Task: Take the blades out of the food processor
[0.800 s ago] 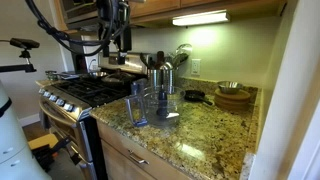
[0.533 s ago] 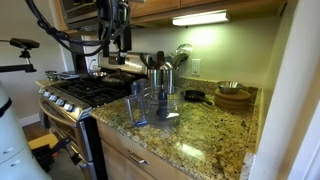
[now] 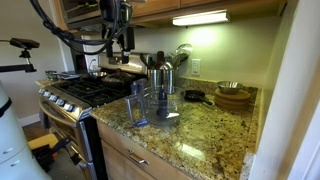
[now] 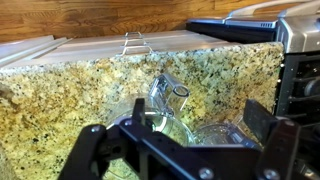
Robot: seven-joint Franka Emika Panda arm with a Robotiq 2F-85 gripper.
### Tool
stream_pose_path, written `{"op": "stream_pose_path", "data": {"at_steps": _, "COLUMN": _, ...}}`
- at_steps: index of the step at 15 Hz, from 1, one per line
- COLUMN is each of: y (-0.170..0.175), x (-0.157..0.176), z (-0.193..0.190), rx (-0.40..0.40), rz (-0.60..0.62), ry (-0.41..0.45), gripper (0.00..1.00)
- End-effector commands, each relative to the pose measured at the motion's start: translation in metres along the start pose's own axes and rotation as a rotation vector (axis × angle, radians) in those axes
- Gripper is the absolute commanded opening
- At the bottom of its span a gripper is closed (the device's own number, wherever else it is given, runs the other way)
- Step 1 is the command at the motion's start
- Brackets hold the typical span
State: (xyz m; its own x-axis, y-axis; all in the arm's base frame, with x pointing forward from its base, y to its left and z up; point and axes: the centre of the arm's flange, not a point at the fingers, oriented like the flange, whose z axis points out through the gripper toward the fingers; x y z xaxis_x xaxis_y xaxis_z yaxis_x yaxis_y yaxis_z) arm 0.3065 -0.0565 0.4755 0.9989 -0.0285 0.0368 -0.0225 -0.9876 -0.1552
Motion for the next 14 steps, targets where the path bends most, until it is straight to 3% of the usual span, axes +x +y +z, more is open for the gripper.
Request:
{"op": "stream_pose_path", "data": {"at_steps": 1, "y": -0.001, "x": 0.045, "z": 0.004, "rx": -0.056, "rz": 0.039, "ry": 0.023, "gripper": 1.0}}
{"op": "stream_pose_path", "data": {"at_steps": 8, "y": 0.002, "x": 0.132, "z": 0.036, "rx": -0.134, "rz": 0.041, "ry": 0.056, "gripper": 1.0}}
{"op": "stream_pose_path", "data": {"at_steps": 14, "y": 0.008, "x": 0.176, "z": 0.069, "rx": -0.173, "rz": 0.06, "ry": 0.059, "gripper": 1.0}}
